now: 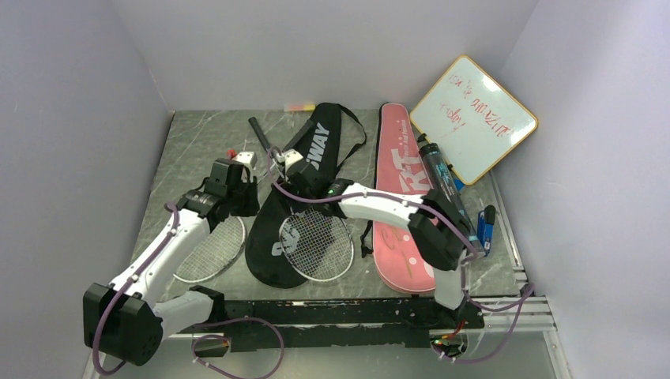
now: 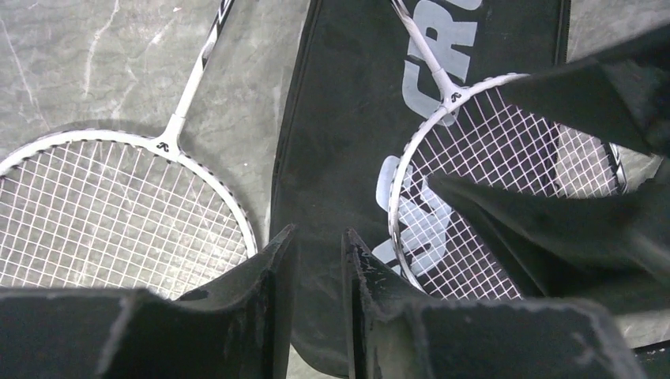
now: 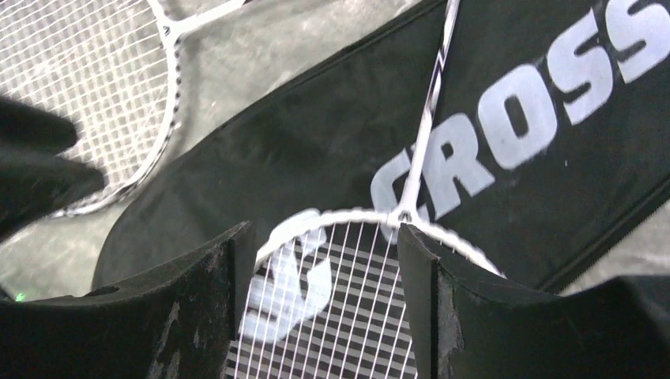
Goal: Pack up the badminton gear
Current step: Pick up the racket from the center of the board.
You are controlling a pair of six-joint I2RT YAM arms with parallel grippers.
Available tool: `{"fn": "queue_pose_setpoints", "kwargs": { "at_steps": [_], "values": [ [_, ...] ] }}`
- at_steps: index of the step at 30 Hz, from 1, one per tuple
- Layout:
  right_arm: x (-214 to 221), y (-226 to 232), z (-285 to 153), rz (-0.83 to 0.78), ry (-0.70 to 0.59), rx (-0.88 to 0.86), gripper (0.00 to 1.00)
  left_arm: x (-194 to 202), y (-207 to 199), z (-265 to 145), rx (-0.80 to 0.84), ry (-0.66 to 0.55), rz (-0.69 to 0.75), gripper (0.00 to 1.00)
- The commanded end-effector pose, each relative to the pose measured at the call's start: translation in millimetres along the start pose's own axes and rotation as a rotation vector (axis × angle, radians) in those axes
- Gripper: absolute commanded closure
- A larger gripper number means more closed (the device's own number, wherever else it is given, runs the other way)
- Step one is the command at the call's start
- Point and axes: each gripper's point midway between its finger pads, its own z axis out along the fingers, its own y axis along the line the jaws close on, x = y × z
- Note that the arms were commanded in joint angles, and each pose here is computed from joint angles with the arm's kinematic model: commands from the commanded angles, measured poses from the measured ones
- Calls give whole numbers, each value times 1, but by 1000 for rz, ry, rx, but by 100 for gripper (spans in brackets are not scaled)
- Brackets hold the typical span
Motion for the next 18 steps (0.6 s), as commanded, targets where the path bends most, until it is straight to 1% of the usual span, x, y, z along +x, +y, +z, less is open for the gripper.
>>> {"fn": "queue_pose_setpoints", "kwargs": {
  "at_steps": [1, 3, 6, 10, 12, 16, 17, 18],
  "values": [
    [-25, -5, 29, -38, -45, 14, 32, -13, -3, -8, 34, -71, 39, 67],
    [-26, -9, 44, -46, -41, 41, 32, -14, -4, -9, 45, -90, 36, 64],
    [-25, -19, 62, -57, -36, 95, 32, -13, -8, -11, 67, -102, 33, 62],
    [-22, -38, 82, -60, -54, 193, 32, -14, -7, -9, 65, -96, 34, 62],
    [-18, -50, 90, -64, -50, 245, 34, -13, -6, -8, 64, -88, 35, 62],
    [-10, -60, 102, -77, -24, 286, 40, -14, -4, -7, 71, -90, 27, 62],
    [-10, -59, 103, -77, -21, 282, 44, -15, -4, -7, 73, -92, 23, 62],
    [-9, -58, 103, -77, -15, 275, 52, -15, -4, -7, 76, -94, 22, 62]
  ]
}}
